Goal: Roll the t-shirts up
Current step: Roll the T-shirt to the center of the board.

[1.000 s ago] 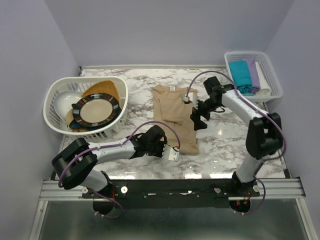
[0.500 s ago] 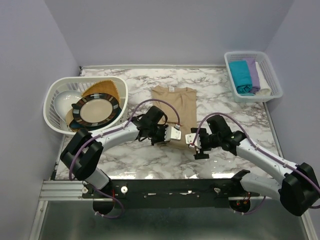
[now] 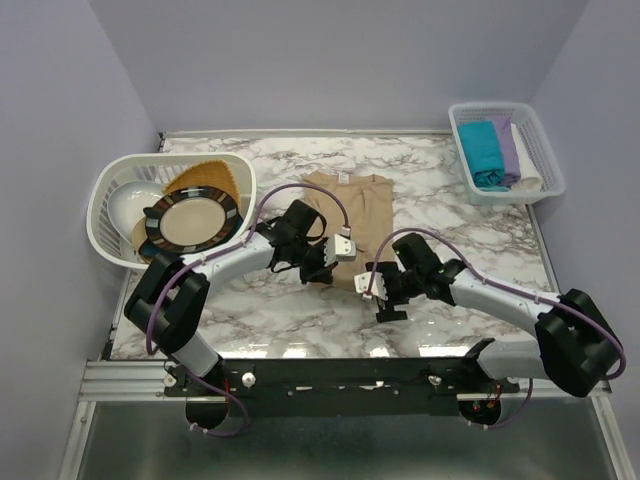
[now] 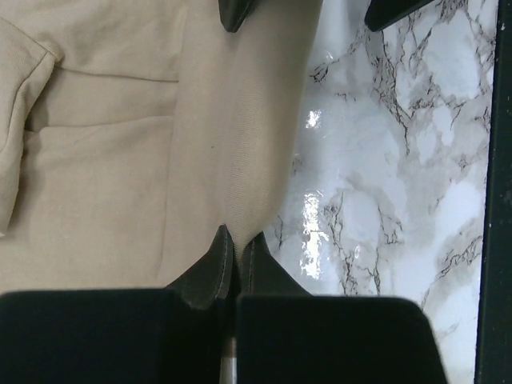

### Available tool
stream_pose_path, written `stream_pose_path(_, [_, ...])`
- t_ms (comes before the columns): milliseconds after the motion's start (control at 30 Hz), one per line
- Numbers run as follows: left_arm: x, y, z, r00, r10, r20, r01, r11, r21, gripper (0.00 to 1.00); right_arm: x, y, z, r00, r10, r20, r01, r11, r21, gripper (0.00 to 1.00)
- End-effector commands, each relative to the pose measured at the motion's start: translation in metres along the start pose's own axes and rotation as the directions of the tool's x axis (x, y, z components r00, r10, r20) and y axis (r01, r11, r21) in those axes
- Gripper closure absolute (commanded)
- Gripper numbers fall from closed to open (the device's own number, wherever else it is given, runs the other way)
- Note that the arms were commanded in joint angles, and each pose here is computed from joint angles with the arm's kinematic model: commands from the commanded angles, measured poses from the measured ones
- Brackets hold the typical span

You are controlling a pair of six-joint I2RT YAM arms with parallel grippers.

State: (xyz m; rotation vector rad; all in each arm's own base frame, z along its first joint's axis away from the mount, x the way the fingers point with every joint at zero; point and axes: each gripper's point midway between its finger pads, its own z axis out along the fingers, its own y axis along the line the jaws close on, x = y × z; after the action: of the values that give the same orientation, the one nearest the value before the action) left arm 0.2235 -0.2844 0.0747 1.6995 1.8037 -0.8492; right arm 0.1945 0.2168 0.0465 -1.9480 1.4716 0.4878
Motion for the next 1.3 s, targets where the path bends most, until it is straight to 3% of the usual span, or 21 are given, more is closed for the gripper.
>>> stream_pose_path(0, [-0.010, -0.008, -0.003, 0.998, -0.023, 0.052, 0.020, 0.998, 0.066, 1.00, 0.002, -0.027, 0.008, 0.999, 0.026, -0.037, -0.023, 0.997, 0.079, 0.05])
stream_pose_path(100, [-0.005, -0.011, -0.003, 0.999, -0.023, 0.041, 0.020, 0.997, 0.074, 1.00, 0.003, -0.042, 0.012, 0.996, 0.065, -0.056, -0.059, 0.992, 0.112, 0.21])
stream_pose_path(133, [-0.004, -0.012, -0.004, 0.999, -0.025, 0.038, 0.022, 0.997, 0.074, 1.00, 0.003, -0.044, 0.011, 0.995, 0.077, -0.058, -0.070, 0.991, 0.117, 0.38])
stream_pose_path(167, [-0.001, -0.011, -0.005, 0.999, -0.032, 0.033, 0.030, 0.997, 0.069, 1.00, 0.003, -0.045, 0.011, 0.995, 0.078, -0.063, -0.070, 0.990, 0.120, 0.47])
stream_pose_path(200, [-0.001, -0.009, -0.008, 0.999, -0.029, 0.030, 0.027, 0.998, 0.048, 0.88, 0.002, -0.046, 0.009, 0.995, 0.077, -0.063, -0.069, 0.990, 0.123, 0.55])
stream_pose_path(233, [-0.002, -0.007, -0.010, 0.999, -0.035, 0.031, 0.034, 0.999, 0.030, 0.81, 0.003, -0.043, 0.009, 0.994, 0.085, -0.067, -0.077, 0.990, 0.115, 0.72])
stream_pose_path(300, [-0.001, -0.002, -0.019, 0.999, -0.031, 0.042, 0.033, 0.999, -0.029, 0.63, 0.004, -0.041, 0.008, 0.993, 0.095, -0.073, -0.086, 0.991, 0.106, 0.86])
stream_pose_path(400, [-0.002, -0.006, -0.033, 0.997, 0.024, 0.077, -0.017, 0.995, -0.097, 0.49, 0.005, -0.032, 0.007, 0.989, 0.129, -0.075, -0.125, 0.990, 0.058, 0.99])
stream_pose_path(600, [-0.001, -0.010, -0.037, 0.980, 0.153, 0.129, -0.120, 0.965, -0.233, 0.25, 0.007, -0.021, 0.008, 0.981, 0.176, -0.077, -0.178, 0.984, -0.020, 1.00])
stream_pose_path(767, [-0.005, -0.009, -0.019, 0.976, 0.200, 0.083, -0.170, 0.945, -0.279, 0.20, 0.008, -0.021, 0.008, 0.979, 0.187, -0.082, -0.189, 0.982, -0.025, 0.99])
stream_pose_path(1067, [0.001, -0.007, 0.003, 0.970, 0.240, -0.038, -0.241, 0.928, -0.283, 0.21, 0.001, -0.017, 0.002, 0.976, 0.214, -0.050, -0.215, 0.977, -0.012, 0.98])
stream_pose_path(1167, [0.006, -0.009, 0.010, 0.965, 0.248, -0.080, -0.261, 0.928, -0.266, 0.26, -0.001, -0.017, 0.000, 0.973, 0.226, -0.041, -0.227, 0.974, -0.007, 0.98])
stream_pose_path(1267, [0.013, -0.007, 0.014, 0.964, 0.238, -0.118, -0.261, 0.931, -0.256, 0.42, -0.002, -0.013, -0.001, 0.972, 0.230, -0.040, -0.230, 0.973, -0.013, 0.98])
